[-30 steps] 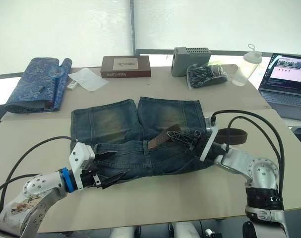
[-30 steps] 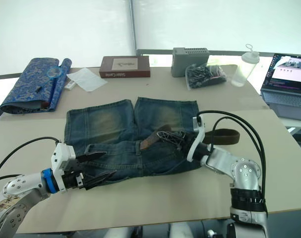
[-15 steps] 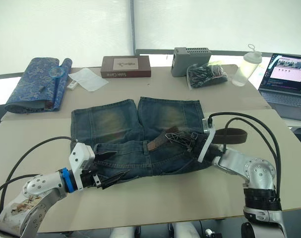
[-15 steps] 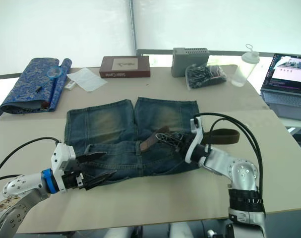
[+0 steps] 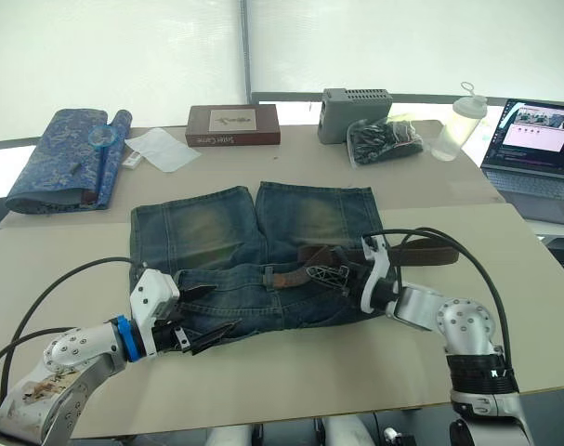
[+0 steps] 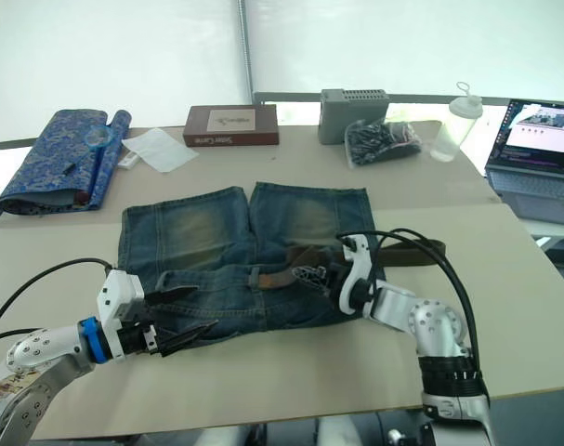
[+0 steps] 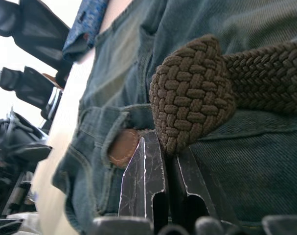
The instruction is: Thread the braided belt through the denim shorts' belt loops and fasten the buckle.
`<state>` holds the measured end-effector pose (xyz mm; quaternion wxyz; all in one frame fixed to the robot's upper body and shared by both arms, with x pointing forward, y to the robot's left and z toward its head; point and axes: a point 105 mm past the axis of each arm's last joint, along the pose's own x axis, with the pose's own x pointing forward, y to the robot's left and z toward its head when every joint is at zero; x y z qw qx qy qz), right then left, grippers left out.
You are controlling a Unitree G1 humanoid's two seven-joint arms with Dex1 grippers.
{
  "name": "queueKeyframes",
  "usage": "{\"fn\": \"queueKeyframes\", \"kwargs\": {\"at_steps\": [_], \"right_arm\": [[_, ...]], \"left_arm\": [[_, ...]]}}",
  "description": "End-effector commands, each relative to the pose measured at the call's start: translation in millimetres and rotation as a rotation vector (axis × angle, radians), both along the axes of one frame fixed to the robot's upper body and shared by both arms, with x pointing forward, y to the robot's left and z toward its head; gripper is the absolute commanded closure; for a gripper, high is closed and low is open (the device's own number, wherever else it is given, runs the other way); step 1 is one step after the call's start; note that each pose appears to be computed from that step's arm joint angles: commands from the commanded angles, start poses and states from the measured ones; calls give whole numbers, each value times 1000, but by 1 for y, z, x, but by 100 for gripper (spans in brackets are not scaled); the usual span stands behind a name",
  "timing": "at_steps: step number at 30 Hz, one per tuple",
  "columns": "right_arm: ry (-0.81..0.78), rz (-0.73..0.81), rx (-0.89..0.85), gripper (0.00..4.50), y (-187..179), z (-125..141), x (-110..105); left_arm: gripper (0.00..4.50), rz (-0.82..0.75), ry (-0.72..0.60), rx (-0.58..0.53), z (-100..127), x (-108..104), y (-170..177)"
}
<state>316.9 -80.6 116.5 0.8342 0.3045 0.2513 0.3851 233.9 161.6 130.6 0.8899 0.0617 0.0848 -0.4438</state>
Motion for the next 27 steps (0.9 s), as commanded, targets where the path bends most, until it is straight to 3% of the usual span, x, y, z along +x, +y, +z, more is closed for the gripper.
{"fn": "queueKeyframes", "kwargs": {"at_steps": [1, 7, 12, 16, 27], "right_arm": [[-72, 79, 2, 450, 18, 12, -6], [-108, 104, 24, 450, 29, 18, -9], [-133, 119, -34, 450, 31, 8, -12], [-133, 110, -39, 450, 32, 5, -11], [-135, 97, -27, 450, 32, 6, -12]], "left_arm": [[5, -4, -3, -26, 3, 2, -5], [5, 57, 118, -174, 4, 10, -6], [5, 183, 405, -453, -2, 27, -11], [5, 228, 576, -552, -10, 32, -17], [5, 255, 654, -686, -1, 48, -29]]}}
